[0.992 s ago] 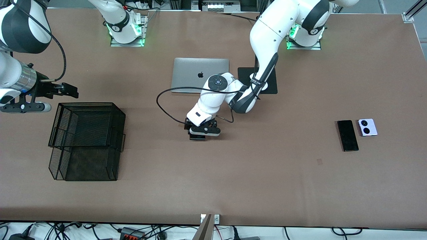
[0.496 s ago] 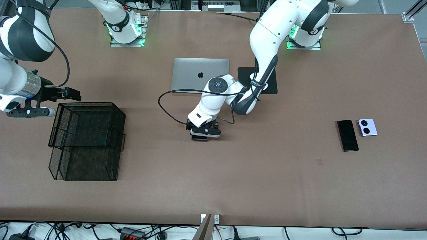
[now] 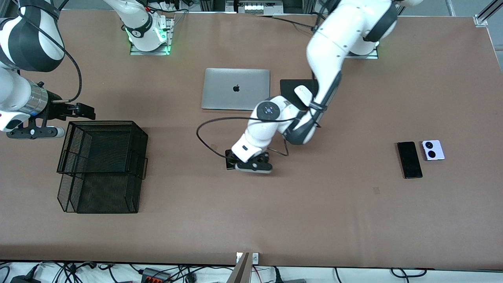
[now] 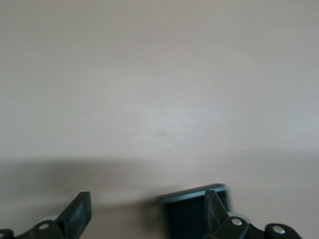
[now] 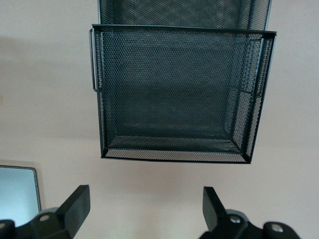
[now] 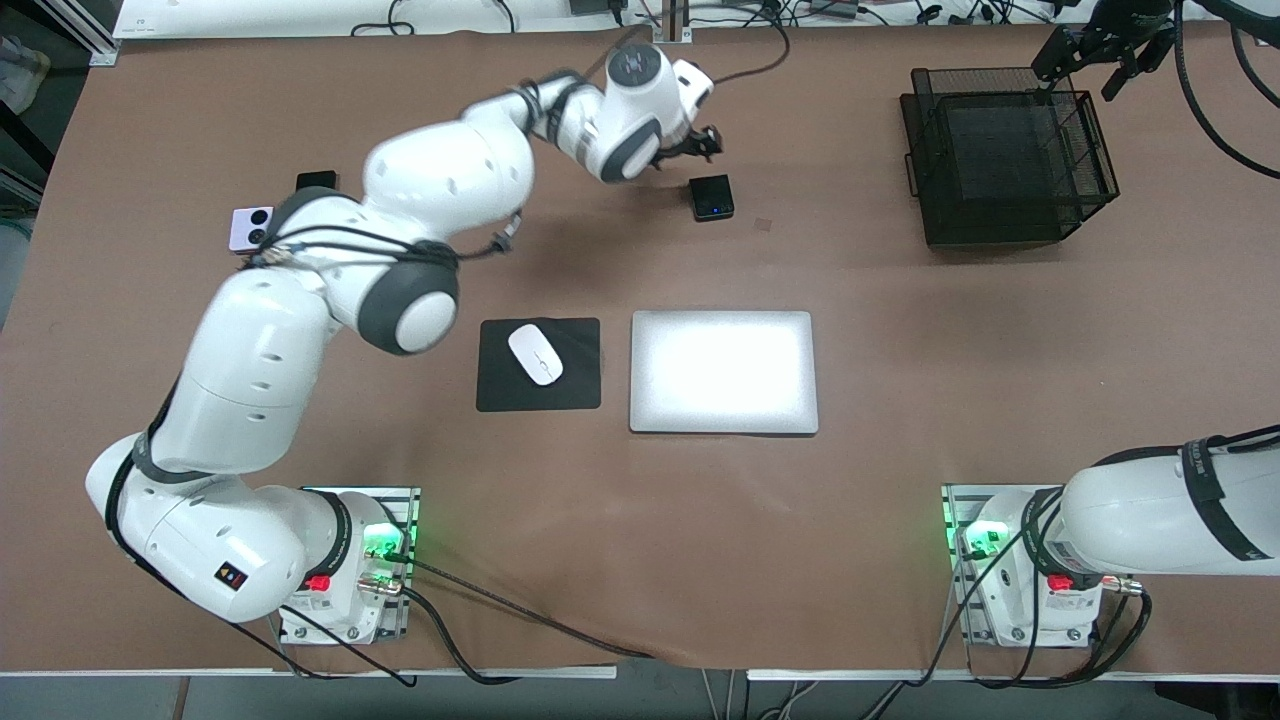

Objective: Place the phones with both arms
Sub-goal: 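Carry the black flip phone toward the laptop with the left gripper, then set down the flip phone with the left gripper while the right gripper reaches it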

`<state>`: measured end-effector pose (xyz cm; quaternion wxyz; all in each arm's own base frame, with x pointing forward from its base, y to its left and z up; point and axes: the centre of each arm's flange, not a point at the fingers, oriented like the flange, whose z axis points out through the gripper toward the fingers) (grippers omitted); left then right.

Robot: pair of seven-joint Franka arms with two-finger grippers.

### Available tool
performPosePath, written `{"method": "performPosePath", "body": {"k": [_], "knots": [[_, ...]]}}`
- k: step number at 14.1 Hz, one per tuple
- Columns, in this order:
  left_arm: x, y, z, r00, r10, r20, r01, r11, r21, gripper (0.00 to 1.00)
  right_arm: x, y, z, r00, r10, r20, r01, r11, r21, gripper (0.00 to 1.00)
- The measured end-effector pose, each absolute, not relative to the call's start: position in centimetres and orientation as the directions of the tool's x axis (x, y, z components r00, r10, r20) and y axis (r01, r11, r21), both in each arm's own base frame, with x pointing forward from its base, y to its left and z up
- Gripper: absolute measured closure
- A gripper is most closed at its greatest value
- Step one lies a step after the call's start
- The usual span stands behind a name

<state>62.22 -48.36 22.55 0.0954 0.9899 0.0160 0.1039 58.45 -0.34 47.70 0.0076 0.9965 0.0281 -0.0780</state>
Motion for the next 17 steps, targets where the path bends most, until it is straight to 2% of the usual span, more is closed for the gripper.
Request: {"method": "performPosePath", "body": {"k": [4, 6, 10, 13, 17], "knots": [[67.1, -39.4, 31.2, 0.992, 0.019, 0.124, -0.003, -0.984, 0.177, 0.0, 58.7, 6.5, 49.0, 0.978, 0.168, -0.125, 0.171, -0.985, 0.01, 0.0], [69.1, -33.4, 33.5, 0.996, 0.042, 0.078, 0.029, -0.986, 0.161, 0.0, 58.8, 11.2, 48.5, 0.964, 0.243, -0.106, 0.246, -0.969, 0.01, 0.0], [69.5, -26.7, 35.8, 0.996, 0.085, -0.028, 0.087, -0.995, 0.058, 0.0, 60.0, 21.6, 44.4, 0.916, 0.391, -0.09, 0.393, -0.92, 0.002, 0.0], [70.3, -21.9, 35.7, 0.999, -0.018, -0.048, -0.017, -1.0, 0.021, 0.0, 60.3, 30.0, 39.5, 0.883, 0.466, -0.056, 0.465, -0.885, -0.025, 0.0], [71.2, -9.2, 31.4, 0.984, -0.123, -0.132, -0.122, -0.992, 0.013, 0.0, 60.3, 37.0, 31.8, 0.88, 0.473, 0.04, 0.475, -0.879, -0.035, 0.0]]}}
